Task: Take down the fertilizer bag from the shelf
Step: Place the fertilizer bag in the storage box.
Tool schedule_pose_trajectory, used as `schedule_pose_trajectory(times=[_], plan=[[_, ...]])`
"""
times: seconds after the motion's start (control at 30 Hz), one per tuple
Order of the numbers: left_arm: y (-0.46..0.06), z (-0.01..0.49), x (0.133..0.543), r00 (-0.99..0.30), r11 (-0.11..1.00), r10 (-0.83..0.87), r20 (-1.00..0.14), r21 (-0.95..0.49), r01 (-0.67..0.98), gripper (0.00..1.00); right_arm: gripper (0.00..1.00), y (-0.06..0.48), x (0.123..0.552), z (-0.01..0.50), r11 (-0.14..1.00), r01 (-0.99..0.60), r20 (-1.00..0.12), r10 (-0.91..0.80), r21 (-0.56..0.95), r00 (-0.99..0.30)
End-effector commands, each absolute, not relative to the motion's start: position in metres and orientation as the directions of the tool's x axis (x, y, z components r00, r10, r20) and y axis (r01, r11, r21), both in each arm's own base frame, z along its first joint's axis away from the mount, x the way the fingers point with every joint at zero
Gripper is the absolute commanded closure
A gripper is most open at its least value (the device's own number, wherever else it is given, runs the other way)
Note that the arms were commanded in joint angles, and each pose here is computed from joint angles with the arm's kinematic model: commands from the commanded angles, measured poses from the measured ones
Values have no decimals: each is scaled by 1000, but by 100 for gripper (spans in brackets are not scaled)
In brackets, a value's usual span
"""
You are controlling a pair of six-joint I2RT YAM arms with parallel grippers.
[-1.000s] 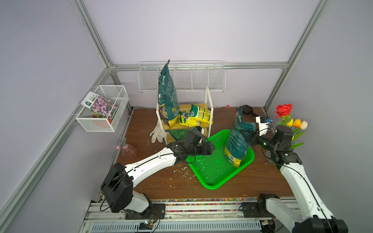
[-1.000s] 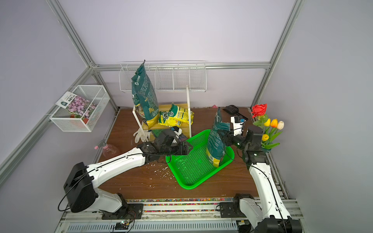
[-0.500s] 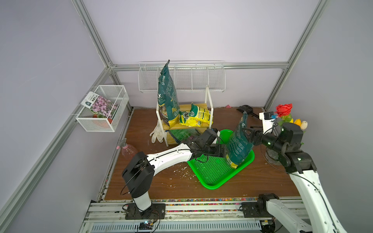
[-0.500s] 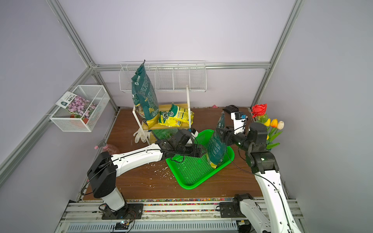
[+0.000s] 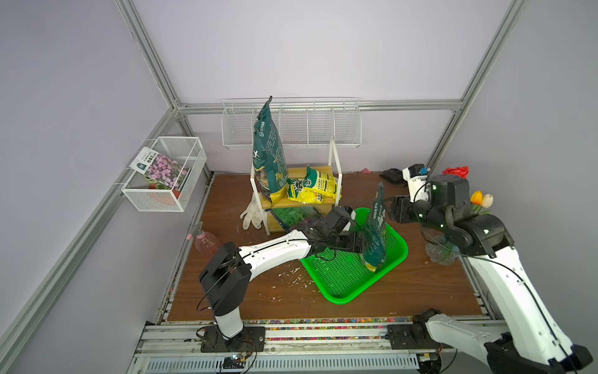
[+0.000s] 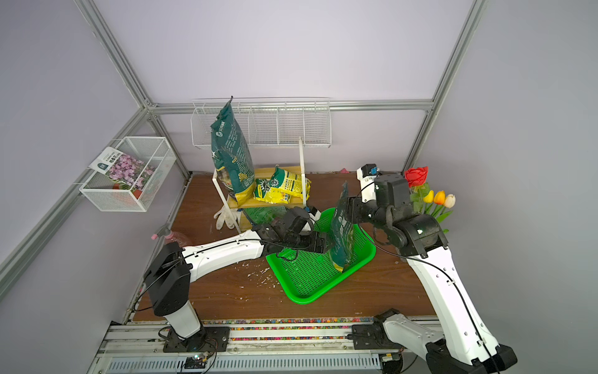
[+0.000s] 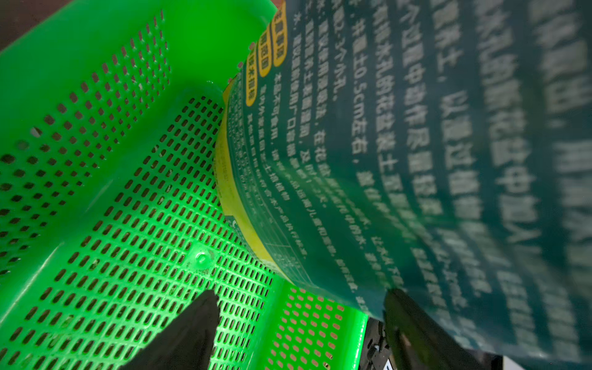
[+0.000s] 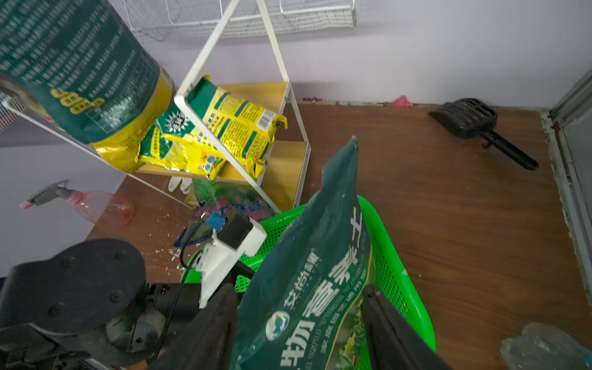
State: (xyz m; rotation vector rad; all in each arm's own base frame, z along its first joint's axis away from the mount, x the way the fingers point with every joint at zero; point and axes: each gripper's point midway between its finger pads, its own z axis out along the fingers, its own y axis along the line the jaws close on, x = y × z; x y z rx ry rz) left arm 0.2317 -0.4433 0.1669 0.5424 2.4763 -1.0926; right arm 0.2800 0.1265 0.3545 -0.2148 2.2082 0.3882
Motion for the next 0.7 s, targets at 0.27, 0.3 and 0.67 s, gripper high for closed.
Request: schedule_pose_trajectory(times=[0.27,0.3,0.67], plan=[[-458,183,234,-830,581,199,-521,-619,528,15,32,150,281,337,958,-260,-719,-96,122,-689],[-459,184,234,-829,579,198,-523,-620,529,14,33,153,282,333,958,-263,-708,-107,116,-698],[-443,178,232,-827,609,193,-529,-596,523,14,69,144,300,313,981,-193,-662,-136,13,-737]])
